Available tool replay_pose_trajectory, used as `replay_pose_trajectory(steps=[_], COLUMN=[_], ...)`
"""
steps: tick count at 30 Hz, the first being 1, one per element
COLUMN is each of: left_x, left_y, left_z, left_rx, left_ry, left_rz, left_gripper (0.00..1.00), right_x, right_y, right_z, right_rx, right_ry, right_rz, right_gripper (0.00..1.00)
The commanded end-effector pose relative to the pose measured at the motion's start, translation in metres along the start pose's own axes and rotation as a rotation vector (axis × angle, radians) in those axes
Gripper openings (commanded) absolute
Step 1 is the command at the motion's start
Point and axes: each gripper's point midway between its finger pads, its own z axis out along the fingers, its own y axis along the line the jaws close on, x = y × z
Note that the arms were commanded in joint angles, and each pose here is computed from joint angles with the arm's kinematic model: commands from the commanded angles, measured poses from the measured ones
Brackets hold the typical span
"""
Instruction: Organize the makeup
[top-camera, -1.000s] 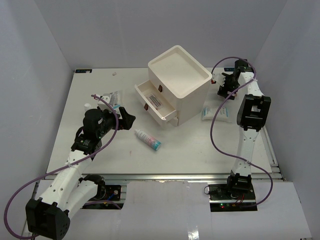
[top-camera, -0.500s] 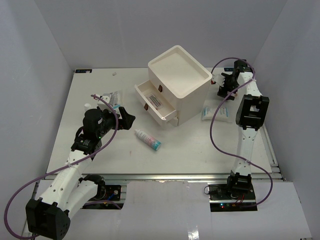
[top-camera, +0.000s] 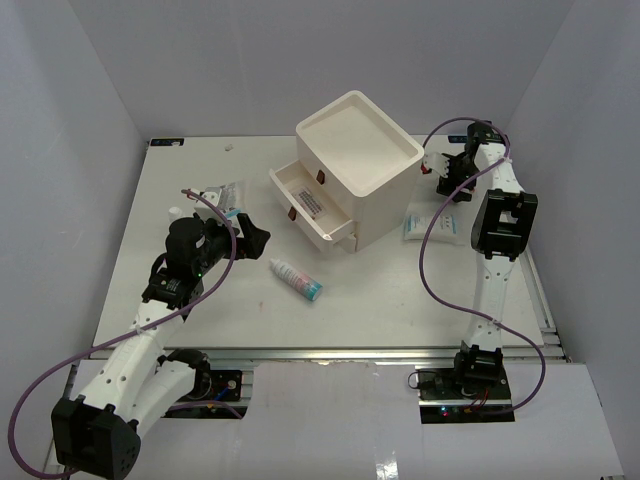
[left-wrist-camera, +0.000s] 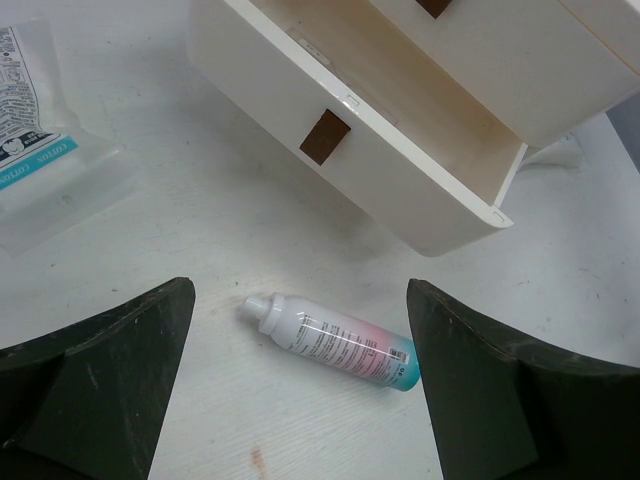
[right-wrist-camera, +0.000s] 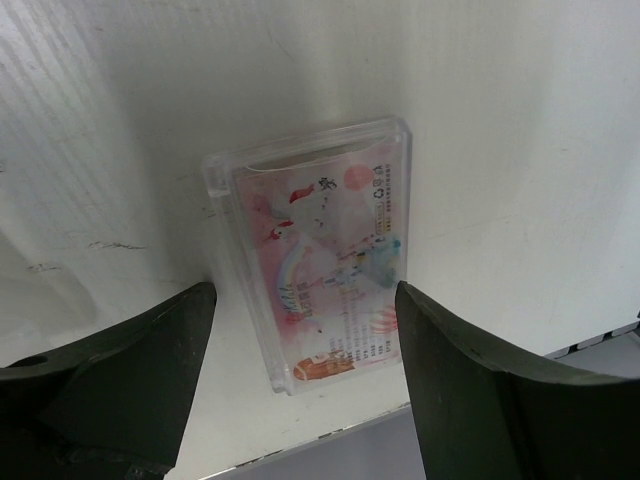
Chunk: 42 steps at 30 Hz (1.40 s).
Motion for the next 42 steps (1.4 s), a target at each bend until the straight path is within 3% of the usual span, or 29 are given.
replay_pose_trajectory(steps=[1, 21, 29, 38, 42], left_x=[-0.005, -0.01, -0.012, -0.012, -0.012], left_y=[0.0, -0.005, -0.007, -0.007, -0.007], left_z=[-0.001, -0.006, -0.008, -0.008, -0.008], left_rx=[-0.003, 0.02, 0.027, 0.026, 0.026], left_ry=[-0.021, -0.041, -0.048, -0.05, -0.048], left_rz=[0.003, 0.005, 0.007, 0.008, 0.007], left_gripper=[0.98, 0.98, 0.98, 0.98, 0.98], right_x=[0.005, -0.02, -0.013, -0.009, -0.015], right_y=[0.024, 0.079, 0.074, 0.048, 0.042], right_z=[-0.003, -0.039, -0.031, -0.035, -0.041], right_rx=[-0.097, -0.183, -0.133, -0.042, -0.018], right_ry=[0.013, -0.071, -0.037, -0.031, -0.055], right_rz=[0.004, 0.173, 0.251, 0.207, 0.188], right_gripper=[0.78, 0.69, 0.76, 0.9, 0.92])
